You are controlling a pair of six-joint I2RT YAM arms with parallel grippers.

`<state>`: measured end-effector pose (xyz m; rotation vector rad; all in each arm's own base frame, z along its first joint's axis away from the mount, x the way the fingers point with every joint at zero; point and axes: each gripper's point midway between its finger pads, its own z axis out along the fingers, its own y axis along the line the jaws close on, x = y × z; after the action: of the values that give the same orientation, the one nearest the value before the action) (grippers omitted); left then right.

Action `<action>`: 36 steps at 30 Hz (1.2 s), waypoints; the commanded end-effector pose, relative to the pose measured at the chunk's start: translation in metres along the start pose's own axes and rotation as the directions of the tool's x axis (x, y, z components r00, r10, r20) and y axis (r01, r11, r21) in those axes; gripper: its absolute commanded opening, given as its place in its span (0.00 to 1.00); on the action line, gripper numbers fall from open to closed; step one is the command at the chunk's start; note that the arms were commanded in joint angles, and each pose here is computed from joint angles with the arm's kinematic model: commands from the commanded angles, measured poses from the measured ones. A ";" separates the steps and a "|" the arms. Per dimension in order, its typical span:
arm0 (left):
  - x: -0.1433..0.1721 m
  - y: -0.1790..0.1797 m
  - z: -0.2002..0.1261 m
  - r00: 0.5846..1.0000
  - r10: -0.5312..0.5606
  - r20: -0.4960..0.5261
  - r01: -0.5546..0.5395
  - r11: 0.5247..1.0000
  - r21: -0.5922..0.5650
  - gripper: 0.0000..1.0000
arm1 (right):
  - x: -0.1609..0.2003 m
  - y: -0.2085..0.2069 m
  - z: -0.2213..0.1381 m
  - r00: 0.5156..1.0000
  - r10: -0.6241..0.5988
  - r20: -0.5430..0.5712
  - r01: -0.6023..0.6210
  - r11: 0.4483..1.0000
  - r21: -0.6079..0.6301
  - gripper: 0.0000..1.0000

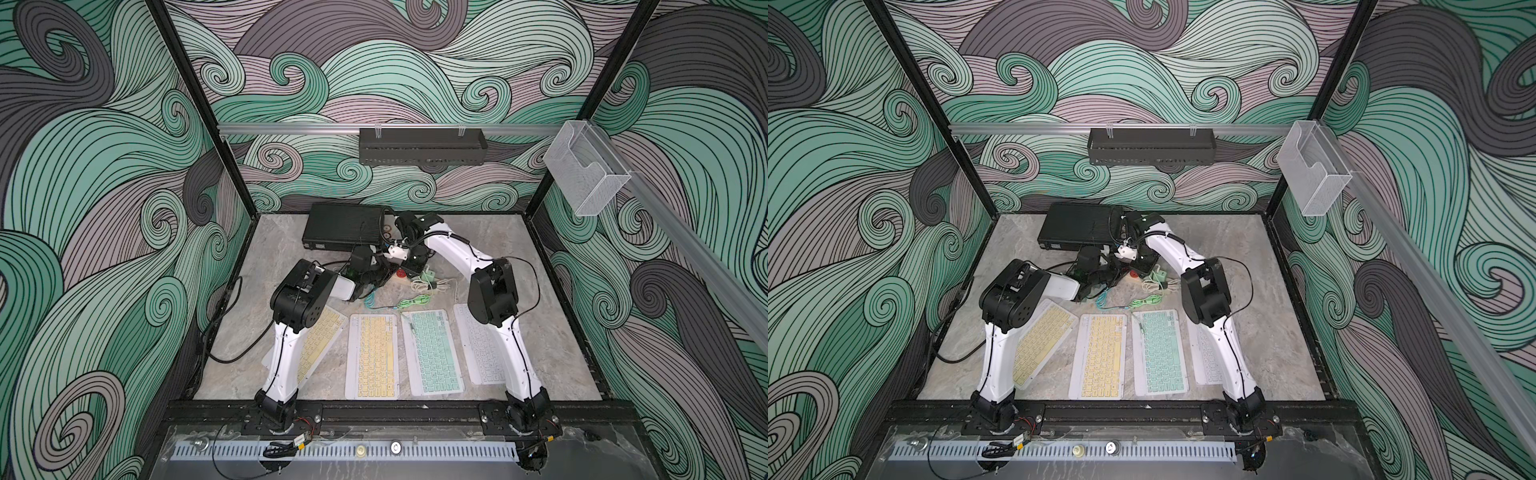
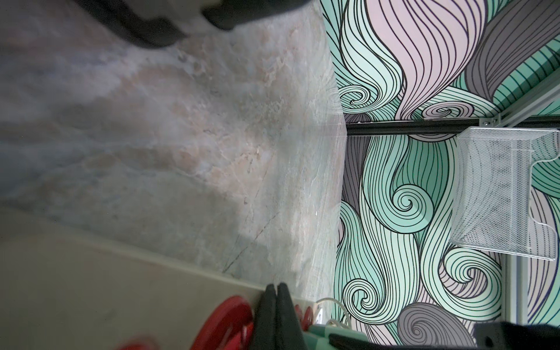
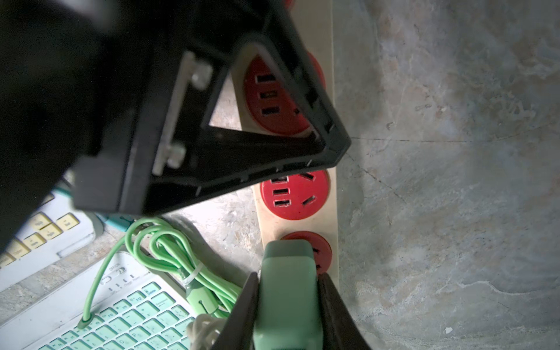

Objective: Unplug the wireless keyboard
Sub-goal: Remove the plug from the socket.

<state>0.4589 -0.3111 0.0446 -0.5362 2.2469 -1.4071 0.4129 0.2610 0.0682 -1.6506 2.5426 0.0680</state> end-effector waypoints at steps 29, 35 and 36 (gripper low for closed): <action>0.032 0.062 0.006 0.994 -0.088 -0.064 0.077 0.984 -0.160 0.00 | -0.019 0.007 -0.028 0.995 0.028 0.093 -0.026 0.999 -0.024 0.00; 0.033 0.066 0.007 0.993 -0.095 -0.064 0.084 0.983 -0.166 0.00 | -0.019 0.020 -0.028 0.996 0.028 0.090 -0.018 0.995 -0.102 0.00; 0.033 0.065 0.007 0.993 -0.095 -0.066 0.083 0.983 -0.165 0.00 | -0.018 0.018 -0.027 0.996 0.031 0.081 -0.024 0.996 -0.092 0.00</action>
<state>0.4595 -0.3112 0.0430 -0.5679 2.2324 -1.4269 0.4019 0.2686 0.0731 -1.6209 2.5976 0.1686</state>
